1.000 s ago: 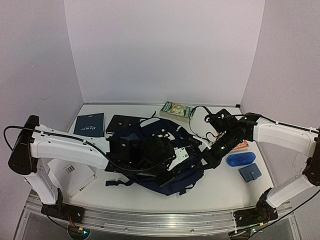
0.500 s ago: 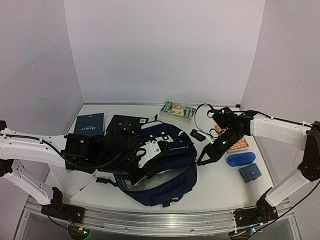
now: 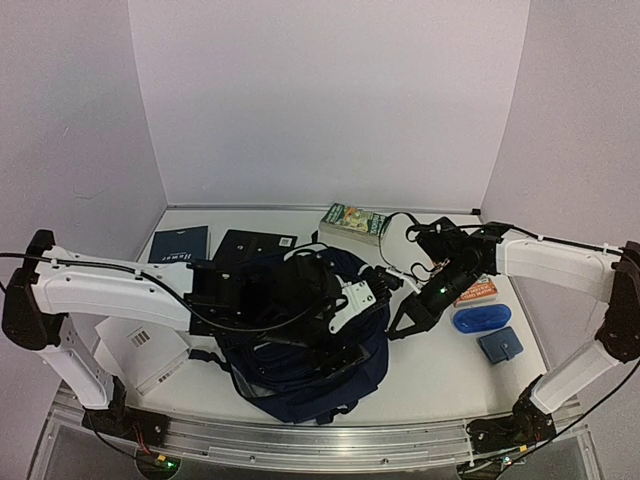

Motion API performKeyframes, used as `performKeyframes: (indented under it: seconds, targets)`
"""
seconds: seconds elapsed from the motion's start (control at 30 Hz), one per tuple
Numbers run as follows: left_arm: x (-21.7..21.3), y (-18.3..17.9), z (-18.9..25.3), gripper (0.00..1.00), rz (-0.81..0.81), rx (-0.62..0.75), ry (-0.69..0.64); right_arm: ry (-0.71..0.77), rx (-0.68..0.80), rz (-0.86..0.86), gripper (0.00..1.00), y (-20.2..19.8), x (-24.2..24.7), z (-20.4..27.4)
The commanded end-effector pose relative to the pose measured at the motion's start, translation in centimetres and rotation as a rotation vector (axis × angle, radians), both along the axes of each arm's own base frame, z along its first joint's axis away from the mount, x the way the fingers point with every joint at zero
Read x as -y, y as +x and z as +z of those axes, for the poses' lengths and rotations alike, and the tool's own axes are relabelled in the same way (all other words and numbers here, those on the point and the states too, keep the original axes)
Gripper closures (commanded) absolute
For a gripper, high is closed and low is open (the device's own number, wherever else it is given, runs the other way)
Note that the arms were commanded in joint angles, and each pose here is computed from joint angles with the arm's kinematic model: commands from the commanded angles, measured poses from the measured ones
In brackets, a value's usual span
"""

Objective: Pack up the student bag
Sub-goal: Unzip the student bag at the center of the board.

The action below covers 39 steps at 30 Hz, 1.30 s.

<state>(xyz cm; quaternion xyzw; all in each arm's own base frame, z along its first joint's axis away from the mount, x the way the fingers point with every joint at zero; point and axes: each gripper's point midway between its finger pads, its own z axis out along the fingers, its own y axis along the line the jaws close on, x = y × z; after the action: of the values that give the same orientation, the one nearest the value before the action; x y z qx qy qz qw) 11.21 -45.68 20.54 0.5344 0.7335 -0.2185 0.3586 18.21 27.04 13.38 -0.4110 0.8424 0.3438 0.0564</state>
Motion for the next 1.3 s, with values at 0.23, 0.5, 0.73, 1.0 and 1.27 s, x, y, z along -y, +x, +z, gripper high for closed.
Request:
performKeyframes:
  seconds: [0.23, 0.5, 0.73, 1.0, 1.27]
  targets:
    - [3.3, 2.1, -2.9, 0.27, 0.072, 0.037, 0.099, 0.117, 0.046, 0.015, 1.00, 0.1, -1.3, 3.9]
    - [2.2, 1.9, -1.9, 1.00, 0.094, 0.023, 0.100, 0.061, 0.064, -0.011, 1.00, 0.9, -0.8, 2.8]
    - [-0.9, 0.5, 1.3, 1.00, 0.059, 0.003, -0.020, 0.019, 0.039, -0.055, 1.00, 2.9, 0.1, 1.1]
    - [-3.1, -1.1, 4.4, 1.00, -0.016, 0.000, -0.122, -0.045, 0.070, -0.105, 1.00, 6.4, 1.7, -0.7]
    - [-5.0, -2.1, 7.7, 1.00, -0.066, 0.016, -0.205, -0.090, 0.030, -0.188, 1.00, 10.6, 3.4, -3.1]
